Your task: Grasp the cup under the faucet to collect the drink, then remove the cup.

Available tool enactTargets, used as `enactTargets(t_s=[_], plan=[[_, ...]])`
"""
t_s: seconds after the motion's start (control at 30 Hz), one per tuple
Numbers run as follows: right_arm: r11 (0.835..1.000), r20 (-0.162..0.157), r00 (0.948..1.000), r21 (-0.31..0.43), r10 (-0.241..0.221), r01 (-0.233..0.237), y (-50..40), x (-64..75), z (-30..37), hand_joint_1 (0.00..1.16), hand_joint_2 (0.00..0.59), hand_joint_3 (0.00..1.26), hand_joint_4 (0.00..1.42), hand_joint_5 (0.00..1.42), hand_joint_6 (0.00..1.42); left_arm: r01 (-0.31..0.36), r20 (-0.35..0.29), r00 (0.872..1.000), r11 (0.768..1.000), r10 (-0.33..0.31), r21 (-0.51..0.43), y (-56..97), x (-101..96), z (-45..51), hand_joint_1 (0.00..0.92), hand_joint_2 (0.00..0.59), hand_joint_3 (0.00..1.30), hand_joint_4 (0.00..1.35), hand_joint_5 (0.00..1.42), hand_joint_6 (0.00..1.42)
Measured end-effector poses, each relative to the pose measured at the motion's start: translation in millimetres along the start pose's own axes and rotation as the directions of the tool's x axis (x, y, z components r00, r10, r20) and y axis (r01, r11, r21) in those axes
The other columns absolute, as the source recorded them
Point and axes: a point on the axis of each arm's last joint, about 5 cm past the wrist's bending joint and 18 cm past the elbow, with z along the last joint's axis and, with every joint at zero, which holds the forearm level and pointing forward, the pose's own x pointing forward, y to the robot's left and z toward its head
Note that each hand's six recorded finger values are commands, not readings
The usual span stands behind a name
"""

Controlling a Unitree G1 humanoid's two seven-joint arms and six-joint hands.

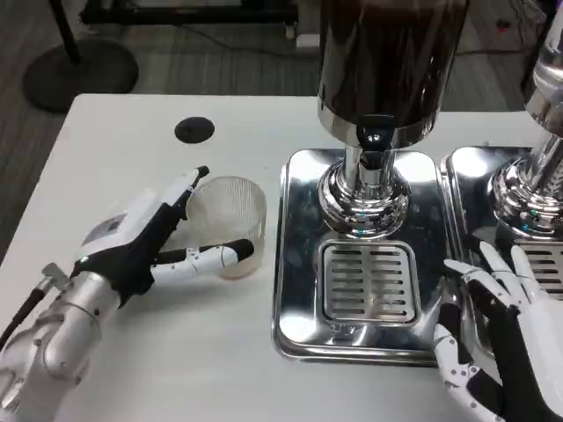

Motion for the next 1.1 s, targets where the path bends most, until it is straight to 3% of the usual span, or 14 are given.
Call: enactTargets(t_s=[0.27,0.57,0.87,1.1], plan=[[1.0,-0.016,0.9999,0.011,0.006,-0.006,0.9,-3.2,0.2,0.4,0.573,0.34,0.1,0.01,0.13,0.017,0.001,1.0,1.0,-0.017,-0.008,-2.0,0.7,-3.0,0.152,0.022,0.0,0.08,0.28,0.35],[0.999,-0.04,0.9992,0.05,0.003,-0.001,-0.2,-4.0,-1.0,0.41,0.573,0.35,0.1,0.02,0.17,-0.013,0.029,0.999,0.998,0.015,-0.058,-4.6,6.7,-4.1,0.223,0.068,0.14,0.24,0.43,0.52],[0.995,-0.058,0.9983,0.103,0.003,0.003,-2.6,-3.3,-2.9,0.41,0.573,0.34,0.1,0.04,0.2,-0.056,0.034,0.998,0.992,0.061,-0.11,-12.1,8.1,-4.8,0.241,0.117,0.32,0.42,0.65,0.83],[0.991,-0.061,0.9981,0.13,0.011,-0.003,-3.6,-3.3,-3.3,0.41,0.573,0.33,0.1,0.04,0.22,-0.075,0.037,0.996,0.991,0.079,-0.107,-15.2,7.3,-5.3,0.268,0.14,0.39,0.49,0.74,0.96]])
